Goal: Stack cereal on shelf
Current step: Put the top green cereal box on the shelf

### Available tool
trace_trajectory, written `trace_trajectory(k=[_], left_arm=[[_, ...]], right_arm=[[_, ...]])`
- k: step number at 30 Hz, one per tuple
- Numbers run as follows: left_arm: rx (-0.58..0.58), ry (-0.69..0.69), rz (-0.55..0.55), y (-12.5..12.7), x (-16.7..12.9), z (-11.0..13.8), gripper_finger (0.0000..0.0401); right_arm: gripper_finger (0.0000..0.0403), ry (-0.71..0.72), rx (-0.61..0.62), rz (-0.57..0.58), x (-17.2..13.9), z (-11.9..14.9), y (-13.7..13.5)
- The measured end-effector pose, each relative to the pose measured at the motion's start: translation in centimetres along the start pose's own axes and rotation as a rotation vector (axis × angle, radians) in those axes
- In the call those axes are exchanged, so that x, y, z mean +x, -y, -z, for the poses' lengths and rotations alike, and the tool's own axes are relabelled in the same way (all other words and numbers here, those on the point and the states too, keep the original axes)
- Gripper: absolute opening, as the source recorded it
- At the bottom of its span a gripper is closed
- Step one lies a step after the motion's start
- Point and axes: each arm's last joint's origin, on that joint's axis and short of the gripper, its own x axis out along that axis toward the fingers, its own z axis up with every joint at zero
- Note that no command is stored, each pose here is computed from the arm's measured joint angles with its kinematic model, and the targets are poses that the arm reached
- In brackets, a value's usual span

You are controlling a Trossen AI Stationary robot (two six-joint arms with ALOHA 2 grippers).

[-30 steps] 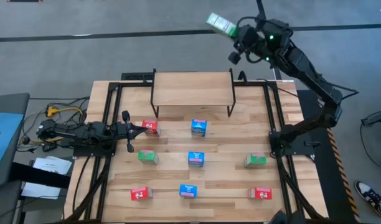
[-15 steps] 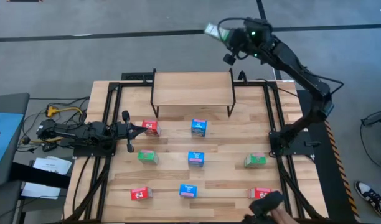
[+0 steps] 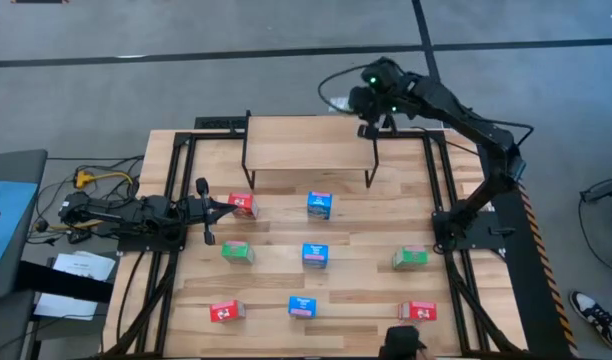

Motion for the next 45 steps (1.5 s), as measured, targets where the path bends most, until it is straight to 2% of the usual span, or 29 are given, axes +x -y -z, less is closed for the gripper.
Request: trace_trajectory(k=[8, 20, 40, 45], left_arm=[[0.000, 0.000, 0.000, 0.0, 0.0, 0.0, 0.0000], [0.000, 0.000, 0.000, 0.0, 0.0, 0.0, 0.0000], [-0.001, 0.000, 0.000, 0.0, 0.0, 0.0, 0.0000], [-0.001, 0.000, 0.000, 0.0, 0.0, 0.0, 0.0000]], right_arm=[[0.0108, -0.169, -0.172, -0.092, 1.3, 0.1, -2.6], [0.0108, -0.242, -0.316, -0.166, 0.5, -0.6, -6.0], [0.0110, -0.255, -0.339, -0.150, 0.3, -0.6, -6.1], [0.0137, -0.268, -0.343, -0.159, 0.3, -0.5, -6.2]])
